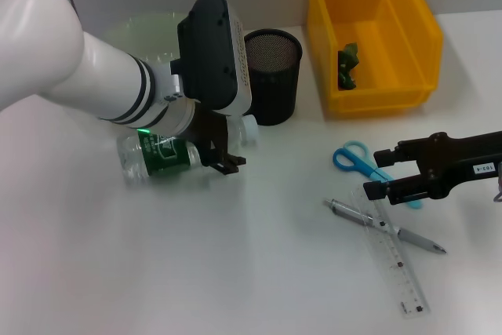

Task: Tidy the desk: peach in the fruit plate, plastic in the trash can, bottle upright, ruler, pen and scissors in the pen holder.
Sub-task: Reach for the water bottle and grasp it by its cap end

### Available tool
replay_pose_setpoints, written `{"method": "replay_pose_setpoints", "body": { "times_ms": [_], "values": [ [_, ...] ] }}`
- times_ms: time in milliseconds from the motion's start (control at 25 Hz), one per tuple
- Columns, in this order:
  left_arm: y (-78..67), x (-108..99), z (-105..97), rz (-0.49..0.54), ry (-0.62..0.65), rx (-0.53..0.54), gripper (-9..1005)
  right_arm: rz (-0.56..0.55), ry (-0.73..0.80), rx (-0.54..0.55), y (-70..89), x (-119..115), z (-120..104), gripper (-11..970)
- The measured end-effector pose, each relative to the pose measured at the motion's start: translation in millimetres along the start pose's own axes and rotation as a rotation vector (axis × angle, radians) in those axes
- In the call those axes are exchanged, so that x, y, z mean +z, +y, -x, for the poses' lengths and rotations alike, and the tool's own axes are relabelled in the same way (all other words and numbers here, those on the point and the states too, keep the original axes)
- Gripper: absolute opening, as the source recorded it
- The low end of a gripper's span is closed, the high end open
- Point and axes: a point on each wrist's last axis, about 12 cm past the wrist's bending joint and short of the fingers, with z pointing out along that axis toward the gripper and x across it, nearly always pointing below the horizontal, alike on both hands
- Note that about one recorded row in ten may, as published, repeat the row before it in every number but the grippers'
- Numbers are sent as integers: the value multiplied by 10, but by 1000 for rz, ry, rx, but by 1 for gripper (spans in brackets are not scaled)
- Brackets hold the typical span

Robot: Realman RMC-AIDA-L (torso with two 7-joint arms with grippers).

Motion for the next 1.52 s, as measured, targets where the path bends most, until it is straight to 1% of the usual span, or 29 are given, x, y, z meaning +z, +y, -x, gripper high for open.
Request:
{"method": "replay_pose_setpoints", "body": {
  "times_ms": [520, 840, 960, 1200, 1520],
  "values": [
    [-27, 3, -3, -14, 4, 2, 811, 1, -3, 0, -1, 3, 11, 776],
    [-54, -5, 7, -40, 5, 1, 798, 0, -3, 2, -1, -1, 4, 776],
    [-70, -37, 42, -48, -10, 6, 793, -2, -3, 2, -3, -6, 4, 776],
    [-96, -116, 115, -25, -87, 23, 784, -4, -2, 2, -6, -8, 3, 776],
    [-112, 50, 47, 25, -58, 42, 771, -6, 0, 5, -7, -20, -14, 776]
  ]
}}
